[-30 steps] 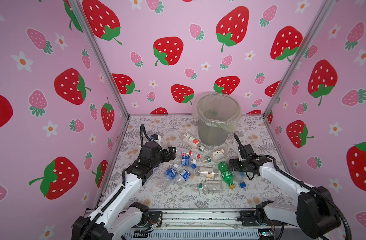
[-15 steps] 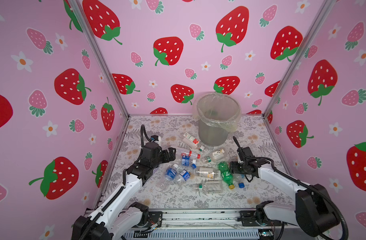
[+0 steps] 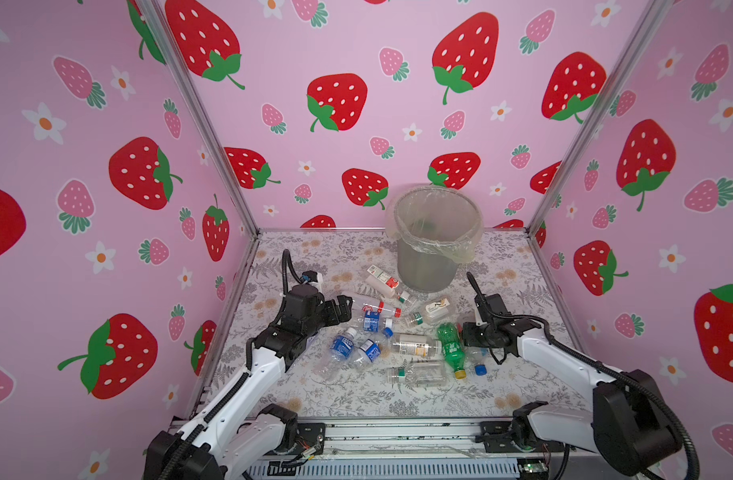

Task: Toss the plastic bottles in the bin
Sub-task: 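Lower the right gripper onto the crumpled clear bottle and close it, then lift the crumpled clear bottle up with the right gripper, then carry the clear bottle over the bin and open the right gripper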

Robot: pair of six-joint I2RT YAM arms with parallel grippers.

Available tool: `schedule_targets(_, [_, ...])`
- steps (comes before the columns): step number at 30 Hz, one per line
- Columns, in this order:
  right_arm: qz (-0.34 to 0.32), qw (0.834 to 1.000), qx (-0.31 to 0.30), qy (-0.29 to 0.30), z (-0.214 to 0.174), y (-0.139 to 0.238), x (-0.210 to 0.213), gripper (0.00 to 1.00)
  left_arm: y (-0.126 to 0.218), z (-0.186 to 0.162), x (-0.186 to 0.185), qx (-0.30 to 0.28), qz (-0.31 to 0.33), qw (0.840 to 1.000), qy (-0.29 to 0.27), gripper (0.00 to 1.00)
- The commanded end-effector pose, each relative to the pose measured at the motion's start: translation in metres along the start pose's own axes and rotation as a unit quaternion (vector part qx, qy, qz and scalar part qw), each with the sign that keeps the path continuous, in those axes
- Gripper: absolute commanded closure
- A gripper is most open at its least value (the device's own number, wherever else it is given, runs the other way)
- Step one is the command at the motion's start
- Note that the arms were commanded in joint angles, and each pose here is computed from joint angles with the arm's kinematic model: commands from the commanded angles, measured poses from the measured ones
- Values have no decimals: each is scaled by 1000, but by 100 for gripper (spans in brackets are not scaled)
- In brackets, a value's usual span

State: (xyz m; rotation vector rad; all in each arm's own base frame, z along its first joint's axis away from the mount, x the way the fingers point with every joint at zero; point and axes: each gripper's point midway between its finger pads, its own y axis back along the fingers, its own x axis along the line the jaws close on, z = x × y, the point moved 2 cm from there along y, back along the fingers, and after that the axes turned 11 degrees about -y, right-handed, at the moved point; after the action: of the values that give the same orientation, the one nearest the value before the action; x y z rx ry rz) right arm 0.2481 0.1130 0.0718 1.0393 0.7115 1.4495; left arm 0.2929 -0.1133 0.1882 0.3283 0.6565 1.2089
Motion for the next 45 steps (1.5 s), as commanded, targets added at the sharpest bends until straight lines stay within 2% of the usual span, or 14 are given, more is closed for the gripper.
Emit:
schedule_targets(1, [14,1000,-27,4,12,15,7,44,-2,-6,1,12,4,1000,6,1])
schedule_targets(14, [32,993,-112,-2,47,61,15,45,0,-3,1,12,8,1000,9,1])
schedule_targets(22, [75,978,-193,-3,72,101,27,47,-1,-3,2,14,10,1000,13,1])
schedule_targets(31, [159,936,-313,2,90,163,39,47,-4,-6,2,22,11,1000,18,1])
schedule_targets(45, [291,855,-425,54,95,236,68,47,-12,-12,4,33,11,999,24,1])
